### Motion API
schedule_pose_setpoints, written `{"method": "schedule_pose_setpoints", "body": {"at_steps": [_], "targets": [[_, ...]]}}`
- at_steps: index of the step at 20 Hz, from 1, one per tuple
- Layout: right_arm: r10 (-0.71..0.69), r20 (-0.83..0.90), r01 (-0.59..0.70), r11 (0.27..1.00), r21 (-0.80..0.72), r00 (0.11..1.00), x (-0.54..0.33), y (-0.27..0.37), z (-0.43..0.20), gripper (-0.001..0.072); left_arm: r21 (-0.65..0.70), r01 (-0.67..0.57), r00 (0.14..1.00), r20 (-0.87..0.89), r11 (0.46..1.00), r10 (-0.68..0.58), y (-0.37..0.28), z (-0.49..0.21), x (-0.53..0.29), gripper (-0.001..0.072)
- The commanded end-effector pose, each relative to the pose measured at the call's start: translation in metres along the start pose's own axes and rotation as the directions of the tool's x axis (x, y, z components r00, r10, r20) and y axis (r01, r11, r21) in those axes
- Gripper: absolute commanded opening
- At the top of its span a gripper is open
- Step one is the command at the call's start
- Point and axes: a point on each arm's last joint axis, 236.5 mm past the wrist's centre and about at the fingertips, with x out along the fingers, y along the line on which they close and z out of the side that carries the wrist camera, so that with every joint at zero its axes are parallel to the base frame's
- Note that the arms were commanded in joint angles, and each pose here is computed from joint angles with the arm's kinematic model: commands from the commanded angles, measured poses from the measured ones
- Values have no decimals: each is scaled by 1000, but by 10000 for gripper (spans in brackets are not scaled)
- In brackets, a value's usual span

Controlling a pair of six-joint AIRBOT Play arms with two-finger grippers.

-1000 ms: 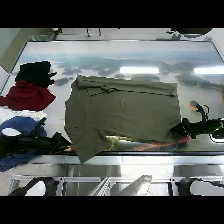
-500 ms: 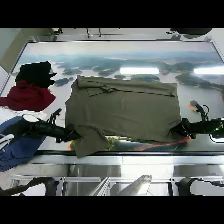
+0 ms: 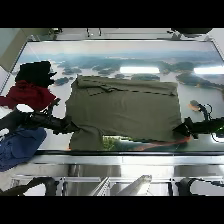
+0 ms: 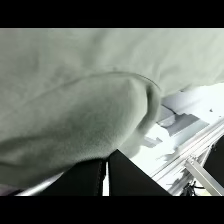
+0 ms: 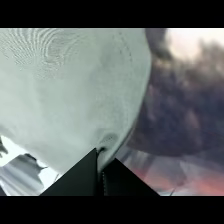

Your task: Fold the shirts.

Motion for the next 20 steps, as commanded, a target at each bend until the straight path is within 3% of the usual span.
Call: {"method": "schedule_pose_setpoints", "body": {"at_steps": [1, 5, 10, 15, 20], "targets": [[50, -12, -50, 999, 15, 999, -7, 10, -2, 17, 71, 11, 999, 49, 997, -15, -23, 1, -20, 19], [93, 37, -93, 996, 7, 995, -29, 26, 20, 17, 207, -26, 981, 195, 978, -16, -62, 39, -66, 20], [301, 247, -287, 954, -90, 921, -55, 92, 83, 17, 280, -45, 964, 262, 959, -31, -86, 106, -93, 21], [315, 383, -299, 949, -100, 868, -41, 108, 142, 17, 322, -60, 951, 305, 945, -44, -91, 186, -101, 20], [355, 439, -362, 929, -69, 826, -25, 103, 196, 18, 335, 18, 931, 337, 942, -137, -89, 268, -77, 20]]}}
